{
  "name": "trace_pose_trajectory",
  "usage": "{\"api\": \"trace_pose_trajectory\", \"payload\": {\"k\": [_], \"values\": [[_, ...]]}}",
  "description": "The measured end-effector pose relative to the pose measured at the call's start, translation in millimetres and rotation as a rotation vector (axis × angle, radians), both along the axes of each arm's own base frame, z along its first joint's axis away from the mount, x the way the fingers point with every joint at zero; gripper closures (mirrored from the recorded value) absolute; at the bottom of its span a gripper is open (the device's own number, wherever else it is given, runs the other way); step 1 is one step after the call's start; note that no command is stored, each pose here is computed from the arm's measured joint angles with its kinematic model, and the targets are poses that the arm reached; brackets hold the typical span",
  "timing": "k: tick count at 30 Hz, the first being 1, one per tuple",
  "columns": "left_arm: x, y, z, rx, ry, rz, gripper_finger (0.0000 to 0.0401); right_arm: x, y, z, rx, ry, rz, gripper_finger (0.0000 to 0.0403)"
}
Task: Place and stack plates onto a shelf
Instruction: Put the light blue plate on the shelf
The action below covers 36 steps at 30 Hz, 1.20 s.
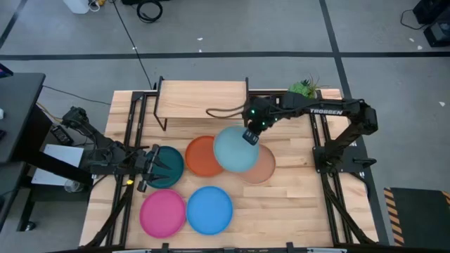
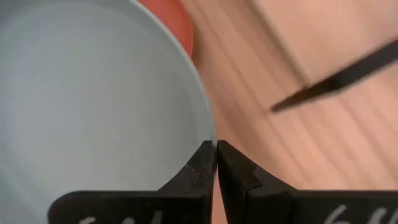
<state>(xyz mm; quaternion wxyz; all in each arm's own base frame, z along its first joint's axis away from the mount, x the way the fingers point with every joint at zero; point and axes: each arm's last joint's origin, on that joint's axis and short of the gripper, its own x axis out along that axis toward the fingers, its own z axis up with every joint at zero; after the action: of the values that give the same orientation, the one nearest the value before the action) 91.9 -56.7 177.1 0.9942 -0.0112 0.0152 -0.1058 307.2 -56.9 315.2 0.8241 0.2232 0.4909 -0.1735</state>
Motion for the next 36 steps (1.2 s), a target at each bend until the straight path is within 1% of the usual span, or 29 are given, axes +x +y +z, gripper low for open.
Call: {"api": "trace_pose_trajectory", "payload": {"k": [5, 12, 18, 22, 30, 36], "values": [[0.0, 0.0, 0.5, 0.004, -0.006, 0.000, 0.0259, 12.4, -20.8, 18.4, -0.042, -0.017, 0.014, 0.0384], [0.0, 0.0, 0.5, 0.005, -0.006, 0.000, 0.0259, 31.9, -60.5, 33.7, -0.088, -0.017, 0.006, 0.0384], [0.0, 0.0, -0.2, -0.001, 0.002, 0.000, 0.0259, 46.1, -92.3, 42.2, -0.088, -0.069, 0.018, 0.0384], [0.0, 0.0, -0.3, -0.002, 0.003, 0.000, 0.0259, 52.0, -113.0, 42.1, -0.096, -0.079, 0.011, 0.0384], [0.0, 0.0, -0.3, -0.018, 0.007, 0.001, 0.0259, 55.9, -150.5, 24.3, -0.079, -0.061, -0.032, 0.0384], [0.0, 0.0, -0.4, -0.021, 0.008, 0.001, 0.0259, 44.7, -173.2, 26.0, -0.107, -0.077, -0.097, 0.0384]]}}
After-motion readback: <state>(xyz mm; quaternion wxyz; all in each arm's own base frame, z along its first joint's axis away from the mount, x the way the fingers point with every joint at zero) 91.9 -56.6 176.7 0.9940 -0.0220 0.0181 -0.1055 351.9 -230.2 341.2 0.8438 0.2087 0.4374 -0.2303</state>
